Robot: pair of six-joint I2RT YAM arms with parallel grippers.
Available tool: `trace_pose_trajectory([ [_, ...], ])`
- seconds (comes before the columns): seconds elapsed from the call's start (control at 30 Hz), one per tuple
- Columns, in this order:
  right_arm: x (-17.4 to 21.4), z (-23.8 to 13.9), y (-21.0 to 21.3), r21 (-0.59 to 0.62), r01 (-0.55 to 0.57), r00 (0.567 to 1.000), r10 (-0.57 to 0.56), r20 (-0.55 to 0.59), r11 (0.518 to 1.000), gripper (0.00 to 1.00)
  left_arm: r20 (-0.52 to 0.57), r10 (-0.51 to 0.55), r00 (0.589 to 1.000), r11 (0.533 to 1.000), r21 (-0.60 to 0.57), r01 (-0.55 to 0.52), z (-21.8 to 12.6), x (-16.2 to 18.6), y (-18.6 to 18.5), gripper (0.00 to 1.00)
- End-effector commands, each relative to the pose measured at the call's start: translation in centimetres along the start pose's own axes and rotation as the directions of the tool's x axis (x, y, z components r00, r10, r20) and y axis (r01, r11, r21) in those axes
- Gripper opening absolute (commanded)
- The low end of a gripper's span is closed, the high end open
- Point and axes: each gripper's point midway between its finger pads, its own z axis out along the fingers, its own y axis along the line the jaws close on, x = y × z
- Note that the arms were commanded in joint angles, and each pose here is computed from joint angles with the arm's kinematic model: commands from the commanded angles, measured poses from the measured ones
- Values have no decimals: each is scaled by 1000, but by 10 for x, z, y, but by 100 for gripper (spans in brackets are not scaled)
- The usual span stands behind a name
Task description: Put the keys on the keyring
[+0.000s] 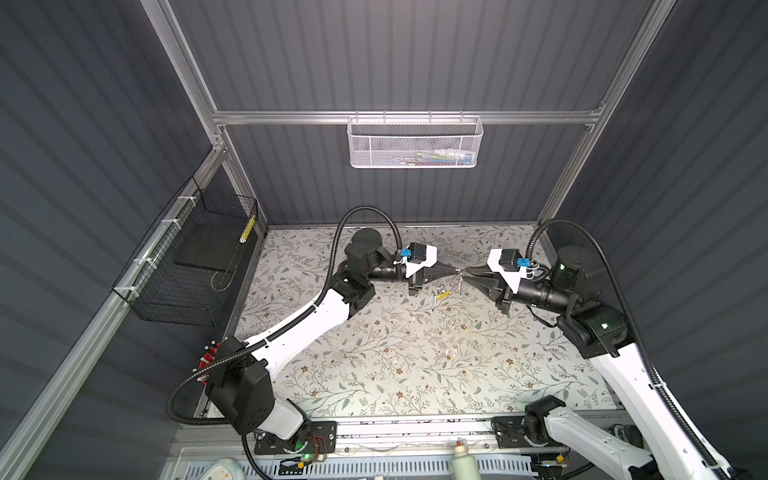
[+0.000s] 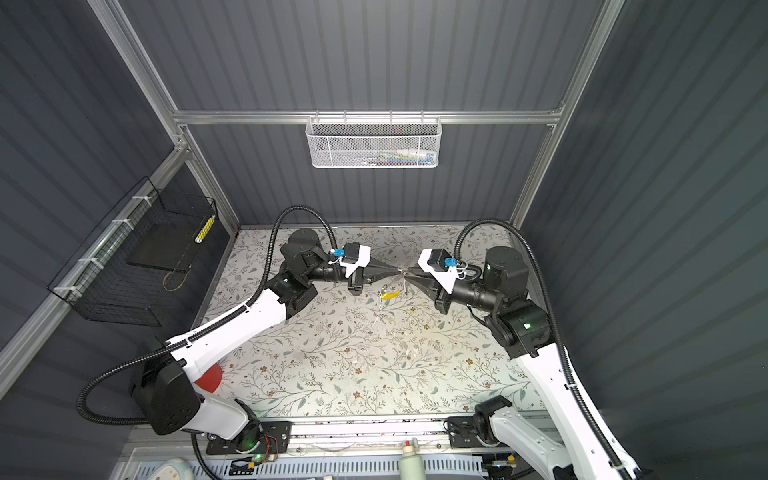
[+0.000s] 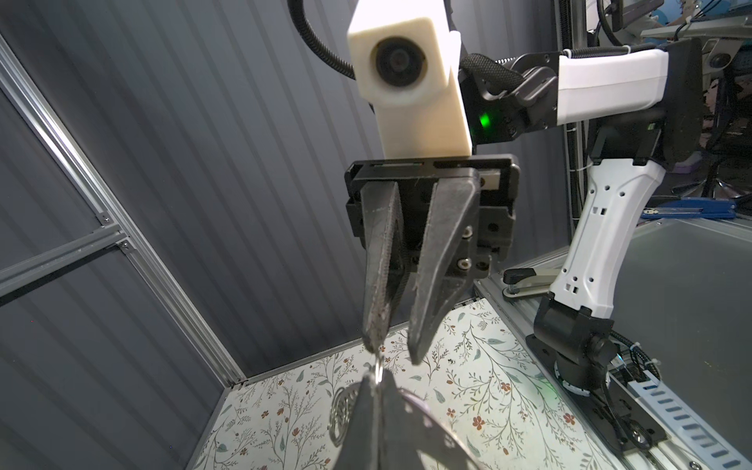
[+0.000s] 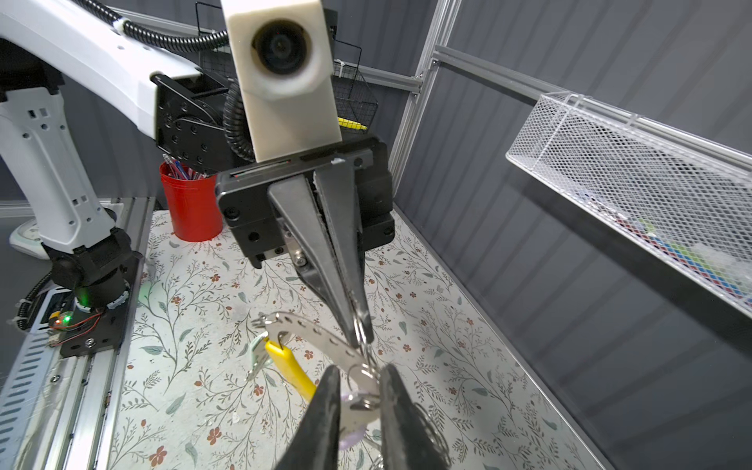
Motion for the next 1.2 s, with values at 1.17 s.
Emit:
trace_pose_trajectory([
  [1.17,1,1,18,-154,-36,998,26,-66,987,0,-71,93,993,993,73,-88,-1,-18,-4,0],
])
